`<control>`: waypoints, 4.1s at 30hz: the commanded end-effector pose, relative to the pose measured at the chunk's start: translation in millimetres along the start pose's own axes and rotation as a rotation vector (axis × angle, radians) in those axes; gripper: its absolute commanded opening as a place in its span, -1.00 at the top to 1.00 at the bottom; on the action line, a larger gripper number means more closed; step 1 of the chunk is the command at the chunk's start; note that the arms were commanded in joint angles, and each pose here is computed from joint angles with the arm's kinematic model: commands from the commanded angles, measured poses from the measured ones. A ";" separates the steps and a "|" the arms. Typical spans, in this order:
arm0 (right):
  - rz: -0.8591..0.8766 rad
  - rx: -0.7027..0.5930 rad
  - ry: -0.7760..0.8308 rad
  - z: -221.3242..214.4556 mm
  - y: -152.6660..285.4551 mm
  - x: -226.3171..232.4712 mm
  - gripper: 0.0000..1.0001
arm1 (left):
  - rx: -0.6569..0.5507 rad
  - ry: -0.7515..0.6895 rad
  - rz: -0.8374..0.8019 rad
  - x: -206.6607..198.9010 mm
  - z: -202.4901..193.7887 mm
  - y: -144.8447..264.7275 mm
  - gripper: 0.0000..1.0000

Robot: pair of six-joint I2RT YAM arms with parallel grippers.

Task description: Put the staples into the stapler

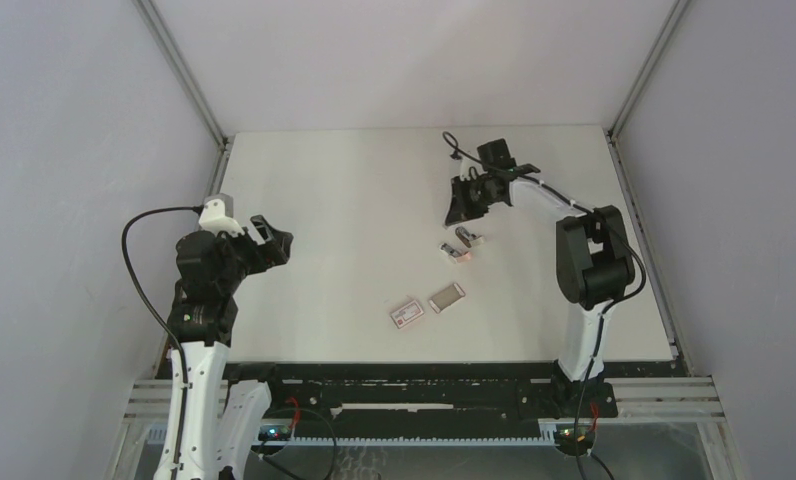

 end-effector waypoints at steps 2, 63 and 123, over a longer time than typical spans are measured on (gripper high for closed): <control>0.125 0.001 0.105 -10.1 -13.2 62.4 0.86 | -0.052 -0.027 0.002 0.3 10.6 3.6 -0.75; -0.222 0.065 0.506 -68.1 -100.2 105.1 0.22 | -0.060 -0.028 -0.005 -0.7 10.6 5.4 -0.75; -0.254 -0.219 0.340 15.0 2.0 18.1 0.79 | -0.053 -0.025 0.006 1.2 9.9 4.2 -0.75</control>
Point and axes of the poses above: each gripper's point midway between its finger pads, its own y axis back along the fingers, its own x axis along the line the jaws close on, z = x × y, the point moved 9 cm from there along y, back along the fingers, and after that the axes turned 10 degrees about -y, right-handed, at the moved point
